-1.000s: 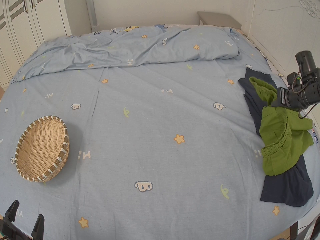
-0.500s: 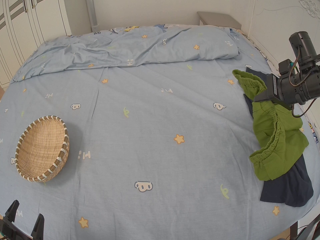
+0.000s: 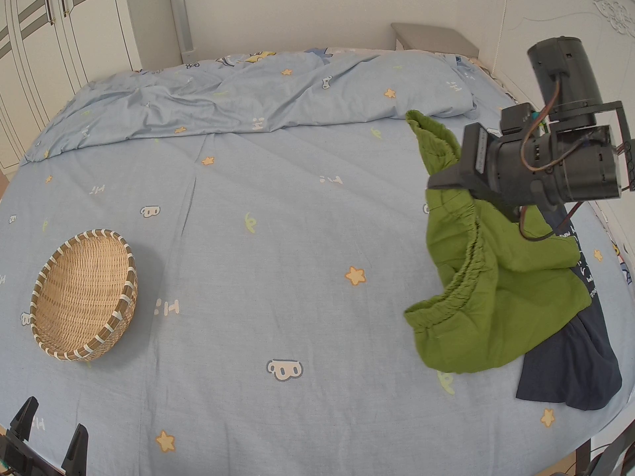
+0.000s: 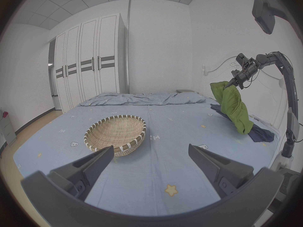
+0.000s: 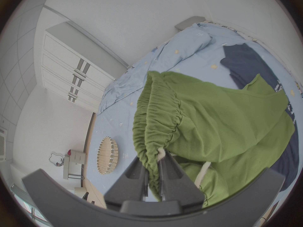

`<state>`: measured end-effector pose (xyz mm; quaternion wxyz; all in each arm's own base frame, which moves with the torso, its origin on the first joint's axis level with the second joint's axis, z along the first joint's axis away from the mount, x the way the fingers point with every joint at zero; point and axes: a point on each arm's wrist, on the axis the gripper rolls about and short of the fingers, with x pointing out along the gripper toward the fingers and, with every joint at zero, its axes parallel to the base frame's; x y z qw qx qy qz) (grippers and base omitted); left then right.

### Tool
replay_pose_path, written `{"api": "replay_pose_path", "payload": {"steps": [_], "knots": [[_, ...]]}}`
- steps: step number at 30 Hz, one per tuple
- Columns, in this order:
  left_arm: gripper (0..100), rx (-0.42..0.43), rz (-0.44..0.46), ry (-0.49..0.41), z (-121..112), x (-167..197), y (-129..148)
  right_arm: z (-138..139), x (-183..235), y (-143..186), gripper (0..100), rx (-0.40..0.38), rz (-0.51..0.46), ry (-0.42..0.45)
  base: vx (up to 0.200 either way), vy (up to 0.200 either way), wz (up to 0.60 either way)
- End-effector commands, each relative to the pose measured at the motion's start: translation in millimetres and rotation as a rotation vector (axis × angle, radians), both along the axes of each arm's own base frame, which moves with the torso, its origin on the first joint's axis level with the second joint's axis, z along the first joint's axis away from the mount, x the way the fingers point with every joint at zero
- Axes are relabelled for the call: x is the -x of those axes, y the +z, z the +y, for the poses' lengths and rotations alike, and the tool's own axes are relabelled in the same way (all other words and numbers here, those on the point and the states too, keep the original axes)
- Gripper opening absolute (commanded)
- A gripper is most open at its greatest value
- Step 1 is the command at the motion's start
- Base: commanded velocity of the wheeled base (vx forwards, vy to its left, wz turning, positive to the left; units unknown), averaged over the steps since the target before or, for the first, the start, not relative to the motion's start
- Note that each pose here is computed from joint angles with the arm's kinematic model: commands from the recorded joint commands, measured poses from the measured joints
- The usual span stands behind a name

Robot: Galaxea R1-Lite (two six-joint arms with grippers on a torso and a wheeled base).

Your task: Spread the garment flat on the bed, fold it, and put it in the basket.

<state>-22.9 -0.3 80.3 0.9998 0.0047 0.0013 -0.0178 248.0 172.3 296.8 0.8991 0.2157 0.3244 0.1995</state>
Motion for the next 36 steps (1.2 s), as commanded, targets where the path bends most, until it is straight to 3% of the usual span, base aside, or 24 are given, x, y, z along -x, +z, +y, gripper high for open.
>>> {"api": "replay_pose_path", "payload": {"steps": [1, 10, 14, 21, 31, 32, 36], "knots": [[100, 0.000, 0.006, 0.000, 0.0, -0.4, -4.7, 53.3, 0.9, -29.5, 0, 0.025, 0.030, 0.091, 0.000, 0.000, 0.00], [100, 0.000, 0.006, 0.000, 0.0, -0.4, -4.7, 124.6, 2.3, -49.8, 0, -0.029, -0.033, 0.223, 0.000, 0.000, 0.00], [100, 0.000, 0.005, 0.000, 0.0, -0.3, -4.3, 145.3, 1.0, -56.9, 0, -0.030, -0.052, 0.221, 0.000, 0.000, 0.00], [100, 0.000, 0.006, 0.000, 0.0, -0.4, -4.7, 157.7, -6.1, -58.1, 0, -0.092, -0.125, 0.202, 0.000, 0.000, 0.00], [100, -0.001, 0.003, 0.000, 0.0, -0.3, -4.2, 163.9, -17.6, -78.8, 0, -0.046, -0.098, 0.187, 0.000, 0.000, 0.00], [100, -0.001, 0.003, 0.000, 0.0, -0.3, -4.2, 164.4, -18.0, -80.1, 100, -0.042, -0.097, 0.188, 0.000, 0.000, 0.00], [100, -0.001, 0.003, 0.000, 0.0, -0.3, -4.2, 169.5, -19.5, -93.8, 100, 0.012, -0.095, 0.212, 0.000, 0.000, 0.00]]}}
